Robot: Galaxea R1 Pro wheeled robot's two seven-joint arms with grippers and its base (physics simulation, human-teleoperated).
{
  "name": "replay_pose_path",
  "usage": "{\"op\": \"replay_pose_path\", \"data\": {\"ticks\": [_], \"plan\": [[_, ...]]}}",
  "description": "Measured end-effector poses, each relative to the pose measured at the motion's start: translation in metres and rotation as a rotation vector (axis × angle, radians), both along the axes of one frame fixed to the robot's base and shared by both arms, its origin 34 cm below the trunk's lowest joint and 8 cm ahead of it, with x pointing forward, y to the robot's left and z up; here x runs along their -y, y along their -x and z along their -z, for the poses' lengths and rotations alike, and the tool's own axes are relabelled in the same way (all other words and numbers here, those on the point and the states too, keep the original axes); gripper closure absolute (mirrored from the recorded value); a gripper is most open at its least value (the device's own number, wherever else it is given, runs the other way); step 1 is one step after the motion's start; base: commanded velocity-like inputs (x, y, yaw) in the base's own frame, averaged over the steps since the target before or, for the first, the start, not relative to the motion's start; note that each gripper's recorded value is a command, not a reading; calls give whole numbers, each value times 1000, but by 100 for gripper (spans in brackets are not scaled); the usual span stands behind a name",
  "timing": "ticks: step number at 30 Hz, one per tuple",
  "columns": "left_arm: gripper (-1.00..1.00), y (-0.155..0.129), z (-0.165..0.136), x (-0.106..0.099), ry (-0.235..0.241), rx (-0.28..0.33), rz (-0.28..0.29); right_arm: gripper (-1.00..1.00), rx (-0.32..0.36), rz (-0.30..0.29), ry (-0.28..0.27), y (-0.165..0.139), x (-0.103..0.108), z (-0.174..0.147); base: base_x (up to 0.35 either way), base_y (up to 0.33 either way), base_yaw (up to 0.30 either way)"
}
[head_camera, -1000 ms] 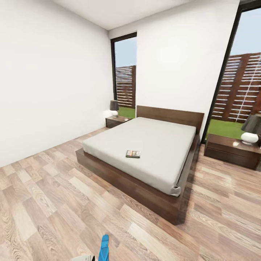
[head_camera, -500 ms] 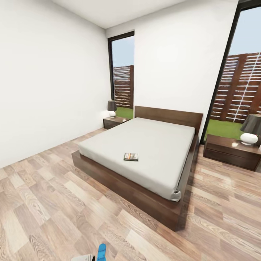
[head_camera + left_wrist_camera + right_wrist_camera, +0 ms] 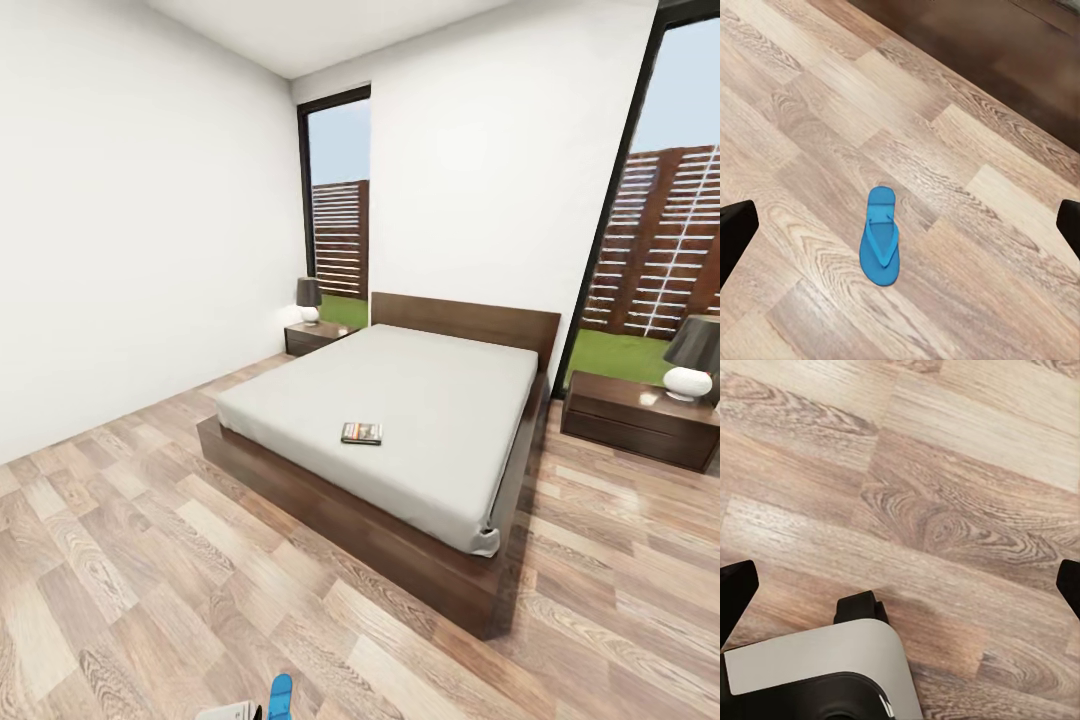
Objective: In the bedroom, move the book from the bed onto either nightstand, and place the two sandals side by side next to the bed.
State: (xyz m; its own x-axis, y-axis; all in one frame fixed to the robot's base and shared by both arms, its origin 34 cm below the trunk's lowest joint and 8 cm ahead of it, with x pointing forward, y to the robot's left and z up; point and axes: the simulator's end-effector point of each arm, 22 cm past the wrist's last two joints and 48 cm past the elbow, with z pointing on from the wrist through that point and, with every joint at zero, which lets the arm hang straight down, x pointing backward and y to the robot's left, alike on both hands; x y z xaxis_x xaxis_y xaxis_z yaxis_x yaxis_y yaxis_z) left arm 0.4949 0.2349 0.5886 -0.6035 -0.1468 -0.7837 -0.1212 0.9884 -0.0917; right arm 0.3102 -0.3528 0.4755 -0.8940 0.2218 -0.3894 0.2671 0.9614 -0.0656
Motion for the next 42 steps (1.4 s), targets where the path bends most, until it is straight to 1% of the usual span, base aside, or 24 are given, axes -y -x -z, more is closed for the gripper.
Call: {"op": "replay_pose_path", "data": {"ticks": [8, 9, 10, 13, 19, 42], "plan": [[-100, 0, 0, 0, 0, 0, 0, -100, -1, 2, 1, 1, 1, 0, 0, 0, 0], [-100, 7, 5, -5, -6, -18, -5, -100, 4, 12, 0, -1, 3, -1, 0, 0, 0], [-100, 7, 6, -8, -9, -19, -6, -100, 5, 14, 0, -1, 3, -1, 0, 0, 0], [-100, 7, 5, -8, -9, -19, -6, -100, 4, 14, 0, -1, 3, -1, 0, 0, 0], [-100, 15, 14, -12, -14, -43, -5, -100, 4, 15, 0, 0, 3, -1, 0, 0, 0], [-100, 16, 15, -14, -15, -48, -9, -100, 4, 15, -2, 0, 2, -1, 0, 0, 0]]}}
